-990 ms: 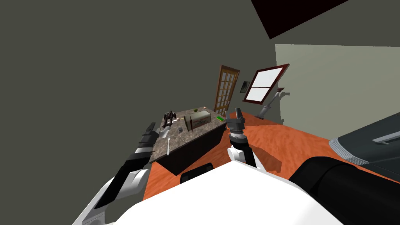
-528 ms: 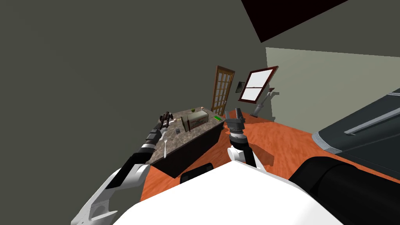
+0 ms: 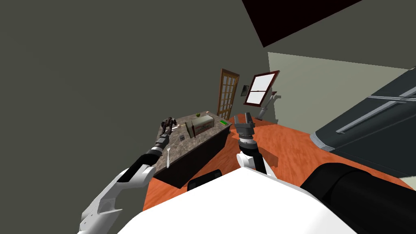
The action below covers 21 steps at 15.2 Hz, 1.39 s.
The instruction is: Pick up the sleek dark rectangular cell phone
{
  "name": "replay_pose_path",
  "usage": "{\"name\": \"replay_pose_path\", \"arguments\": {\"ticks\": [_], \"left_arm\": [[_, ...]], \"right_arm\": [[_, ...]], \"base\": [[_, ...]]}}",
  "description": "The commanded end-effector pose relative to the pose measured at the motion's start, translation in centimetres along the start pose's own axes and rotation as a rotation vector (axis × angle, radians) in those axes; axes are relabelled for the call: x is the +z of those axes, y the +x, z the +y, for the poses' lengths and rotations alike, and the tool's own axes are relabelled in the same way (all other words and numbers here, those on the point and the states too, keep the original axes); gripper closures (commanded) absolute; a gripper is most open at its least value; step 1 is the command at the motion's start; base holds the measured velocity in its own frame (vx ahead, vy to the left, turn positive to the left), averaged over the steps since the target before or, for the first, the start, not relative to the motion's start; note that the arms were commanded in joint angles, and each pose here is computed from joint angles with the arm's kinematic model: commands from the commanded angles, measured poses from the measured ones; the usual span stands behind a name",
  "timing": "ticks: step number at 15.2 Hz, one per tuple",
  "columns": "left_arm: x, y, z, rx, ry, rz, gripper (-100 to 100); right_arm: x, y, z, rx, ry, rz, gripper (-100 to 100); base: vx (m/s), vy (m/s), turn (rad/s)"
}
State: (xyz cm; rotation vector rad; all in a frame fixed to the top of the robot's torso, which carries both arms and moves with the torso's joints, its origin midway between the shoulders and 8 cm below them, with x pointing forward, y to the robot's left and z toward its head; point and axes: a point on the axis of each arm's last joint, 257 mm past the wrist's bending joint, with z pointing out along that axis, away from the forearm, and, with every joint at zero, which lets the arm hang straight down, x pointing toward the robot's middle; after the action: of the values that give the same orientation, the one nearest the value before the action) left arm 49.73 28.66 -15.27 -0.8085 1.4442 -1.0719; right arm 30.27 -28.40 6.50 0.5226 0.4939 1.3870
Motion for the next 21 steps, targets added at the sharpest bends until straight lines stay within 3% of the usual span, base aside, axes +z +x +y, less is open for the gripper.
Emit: {"name": "replay_pose_path", "arguments": {"ticks": [1,12,15,16,21], "left_arm": [[0.6,0.0,1.6,0.02,-0.057,0.019,-100],[2.5,-1.5,8.5,0.125,-0.314,0.102,-100],[2.2,-1.4,9.4,0.125,-0.351,0.109,-100],[2.5,-2.1,10.5,0.15,-0.396,0.123,-100],[2.0,-2.8,12.8,0.174,-0.497,0.148,-100]], "right_arm": [[0.0,0.0,0.0,0.0,0.0,0.0,0],[0.0,0.0,0.0,0.0,0.0,0.0,0],[0.0,0.0,0.0,0.0,0.0,0.0,0],[0.0,0.0,0.0,0.0,0.0,0.0,0],[0.0,0.0,0.0,0.0,0.0,0.0,0]], "base": [[0.003,-0.008,-0.149],[0.002,-0.006,-0.113],[0.002,-0.003,-0.07],[0.003,-0.009,-0.11],[0.003,-0.006,-0.119]]}}
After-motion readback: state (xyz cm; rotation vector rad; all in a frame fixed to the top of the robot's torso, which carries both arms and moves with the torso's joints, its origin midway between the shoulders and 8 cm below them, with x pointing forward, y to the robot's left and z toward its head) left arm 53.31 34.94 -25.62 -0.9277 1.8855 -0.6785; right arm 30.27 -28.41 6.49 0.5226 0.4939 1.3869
